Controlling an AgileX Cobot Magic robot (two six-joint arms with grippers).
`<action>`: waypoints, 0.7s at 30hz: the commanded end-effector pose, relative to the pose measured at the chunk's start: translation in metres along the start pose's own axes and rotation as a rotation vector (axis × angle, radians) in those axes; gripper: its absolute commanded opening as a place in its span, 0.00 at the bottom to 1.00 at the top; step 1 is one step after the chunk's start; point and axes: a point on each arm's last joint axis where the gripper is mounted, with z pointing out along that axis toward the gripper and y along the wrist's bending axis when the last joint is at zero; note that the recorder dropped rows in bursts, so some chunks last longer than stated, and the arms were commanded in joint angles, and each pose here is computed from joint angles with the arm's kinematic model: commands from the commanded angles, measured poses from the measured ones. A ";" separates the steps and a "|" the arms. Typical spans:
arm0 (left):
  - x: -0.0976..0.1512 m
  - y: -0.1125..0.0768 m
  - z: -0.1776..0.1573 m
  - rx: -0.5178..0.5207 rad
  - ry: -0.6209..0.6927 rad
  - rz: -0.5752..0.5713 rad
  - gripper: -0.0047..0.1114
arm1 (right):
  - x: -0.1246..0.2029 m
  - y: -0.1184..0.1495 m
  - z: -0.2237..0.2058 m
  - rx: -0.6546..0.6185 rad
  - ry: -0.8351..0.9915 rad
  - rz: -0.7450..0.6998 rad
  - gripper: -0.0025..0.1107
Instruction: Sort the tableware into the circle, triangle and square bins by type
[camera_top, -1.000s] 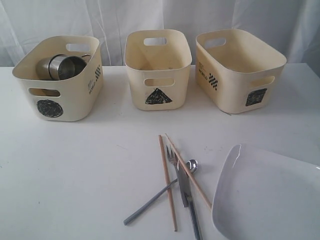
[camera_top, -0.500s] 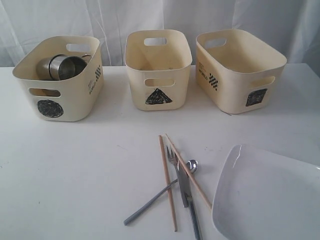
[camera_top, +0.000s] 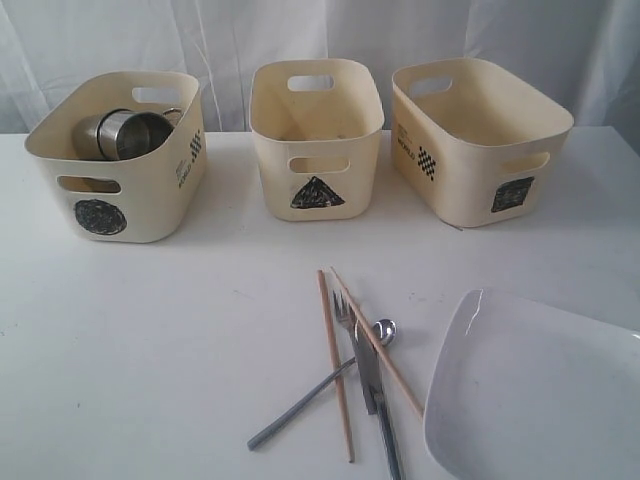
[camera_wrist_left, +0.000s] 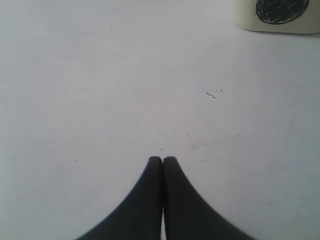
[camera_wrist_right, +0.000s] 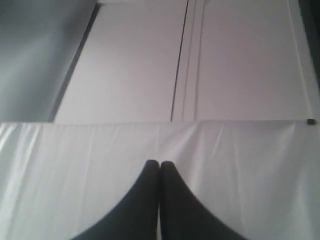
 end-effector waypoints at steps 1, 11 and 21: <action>0.001 -0.001 0.000 0.006 -0.003 -0.001 0.04 | 0.058 0.001 0.034 -0.155 0.084 0.464 0.02; 0.001 -0.001 0.000 0.006 -0.003 -0.001 0.04 | 0.183 -0.004 0.011 0.068 0.764 0.760 0.02; 0.001 0.000 0.000 0.006 -0.003 0.000 0.04 | 0.177 -0.053 -0.055 0.548 1.536 -0.027 0.02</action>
